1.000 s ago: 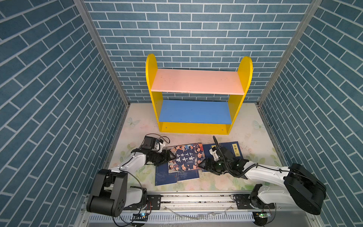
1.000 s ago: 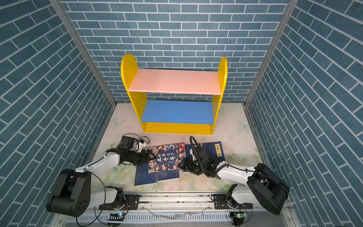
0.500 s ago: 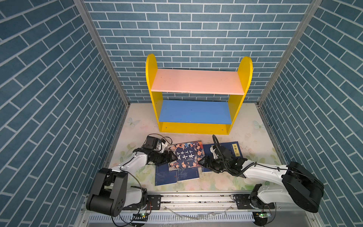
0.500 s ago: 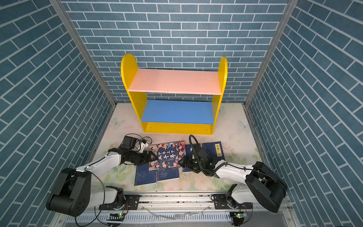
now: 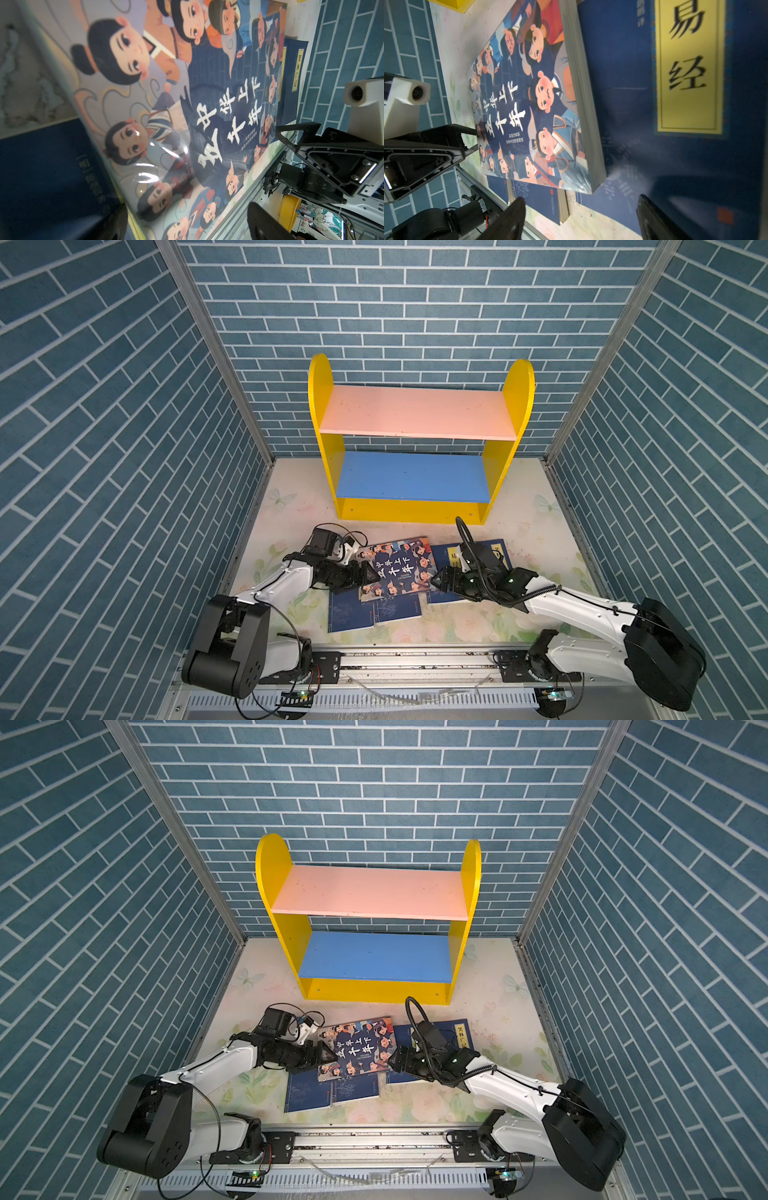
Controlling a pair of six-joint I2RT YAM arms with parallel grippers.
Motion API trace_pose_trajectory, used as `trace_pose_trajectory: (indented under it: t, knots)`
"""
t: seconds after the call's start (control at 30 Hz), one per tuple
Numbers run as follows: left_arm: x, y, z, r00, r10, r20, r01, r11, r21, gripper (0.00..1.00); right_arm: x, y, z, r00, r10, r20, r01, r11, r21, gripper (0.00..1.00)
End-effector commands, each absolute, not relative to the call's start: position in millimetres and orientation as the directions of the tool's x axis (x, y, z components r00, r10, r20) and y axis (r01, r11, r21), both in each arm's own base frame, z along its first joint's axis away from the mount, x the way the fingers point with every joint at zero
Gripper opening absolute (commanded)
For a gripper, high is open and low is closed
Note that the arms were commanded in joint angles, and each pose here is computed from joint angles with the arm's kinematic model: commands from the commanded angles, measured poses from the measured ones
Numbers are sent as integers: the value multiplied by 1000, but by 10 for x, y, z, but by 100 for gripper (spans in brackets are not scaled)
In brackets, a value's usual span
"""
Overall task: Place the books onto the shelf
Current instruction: 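Close both grippers on the illustrated book's opposite edges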
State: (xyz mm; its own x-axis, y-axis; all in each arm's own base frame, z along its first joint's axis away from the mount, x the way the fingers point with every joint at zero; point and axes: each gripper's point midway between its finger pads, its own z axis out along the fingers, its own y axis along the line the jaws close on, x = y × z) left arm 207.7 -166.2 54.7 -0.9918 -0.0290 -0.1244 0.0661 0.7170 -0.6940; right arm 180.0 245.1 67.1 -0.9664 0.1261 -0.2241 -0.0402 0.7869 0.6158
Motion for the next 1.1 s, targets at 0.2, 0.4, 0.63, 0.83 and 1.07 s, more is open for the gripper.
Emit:
trace_pose_trajectory:
  t: [0.2, 0.4, 0.63, 0.83, 1.07]
  knots:
    - [2081, -1614, 523, -987, 5, -161, 111, 750, -652, 92, 1961, 2429, 731, -974, 79, -211, -87, 731, 677, 86]
    - [2085, -1653, 508, -987, 8, -160, 115, 731, -673, 90, 1943, 2476, 662, -989, 30, -145, -82, 704, 706, 86]
    - [2105, -1704, 462, -991, 12, -135, 103, 711, -695, 88, 1897, 2505, 528, -998, 7, -62, -40, 688, 724, 86]
    - [2111, -1730, 439, -992, 18, -127, 103, 701, -706, 87, 1825, 2529, 358, -1000, -9, 9, 0, 691, 723, 86]
    - [2103, -1758, 417, -993, 23, -117, 101, 686, -720, 84, 1816, 2526, 197, -999, 22, 43, 46, 686, 727, 86]
